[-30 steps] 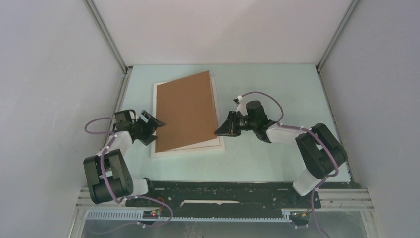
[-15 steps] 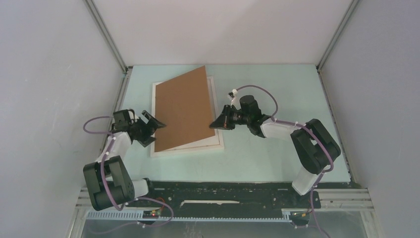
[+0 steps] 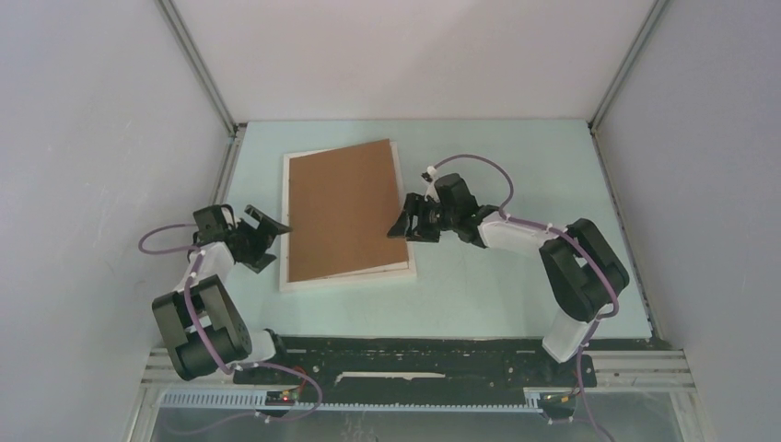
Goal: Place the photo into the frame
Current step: Place the photo frame item in the photo frame.
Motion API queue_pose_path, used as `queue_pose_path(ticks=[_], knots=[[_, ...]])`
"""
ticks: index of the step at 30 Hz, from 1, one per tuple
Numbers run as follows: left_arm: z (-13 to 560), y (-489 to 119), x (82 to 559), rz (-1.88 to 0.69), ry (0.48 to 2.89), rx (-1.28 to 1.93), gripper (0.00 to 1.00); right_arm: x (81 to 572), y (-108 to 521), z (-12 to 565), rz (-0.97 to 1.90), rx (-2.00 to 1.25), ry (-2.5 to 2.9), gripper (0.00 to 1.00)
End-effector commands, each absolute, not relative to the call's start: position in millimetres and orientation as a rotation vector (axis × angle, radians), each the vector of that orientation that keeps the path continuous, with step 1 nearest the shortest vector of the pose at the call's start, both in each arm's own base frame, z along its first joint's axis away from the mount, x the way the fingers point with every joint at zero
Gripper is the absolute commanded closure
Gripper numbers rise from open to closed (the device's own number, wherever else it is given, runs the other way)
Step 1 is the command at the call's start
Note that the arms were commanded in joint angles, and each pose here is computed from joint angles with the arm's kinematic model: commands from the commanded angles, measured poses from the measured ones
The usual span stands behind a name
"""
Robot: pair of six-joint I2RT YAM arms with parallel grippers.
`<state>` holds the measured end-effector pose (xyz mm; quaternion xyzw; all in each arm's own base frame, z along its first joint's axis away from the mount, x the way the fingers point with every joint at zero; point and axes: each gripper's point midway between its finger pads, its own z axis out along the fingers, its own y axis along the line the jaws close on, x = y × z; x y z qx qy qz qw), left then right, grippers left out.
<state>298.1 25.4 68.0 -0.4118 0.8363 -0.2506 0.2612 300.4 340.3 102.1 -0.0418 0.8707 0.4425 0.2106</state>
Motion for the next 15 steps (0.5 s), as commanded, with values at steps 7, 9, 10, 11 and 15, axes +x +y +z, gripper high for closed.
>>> queue_pose_path(ticks=[7,9,10,11,15], knots=[[74,29,301,-0.657,2.239,-1.07,0.0,304,293,87,0.687,-0.236,2.535,0.05],[71,29,300,-0.656,2.246,-1.075,0.0,301,296,87,0.724,-0.259,2.537,0.07],[69,29,299,-0.656,2.25,-1.082,0.0,300,300,89,0.761,-0.264,2.534,0.1],[68,29,299,-0.661,2.253,-1.088,0.0,300,303,91,0.799,-0.254,2.534,0.12],[58,25,299,-0.699,2.27,-1.12,0.0,311,310,94,0.893,-0.227,2.505,0.25]])
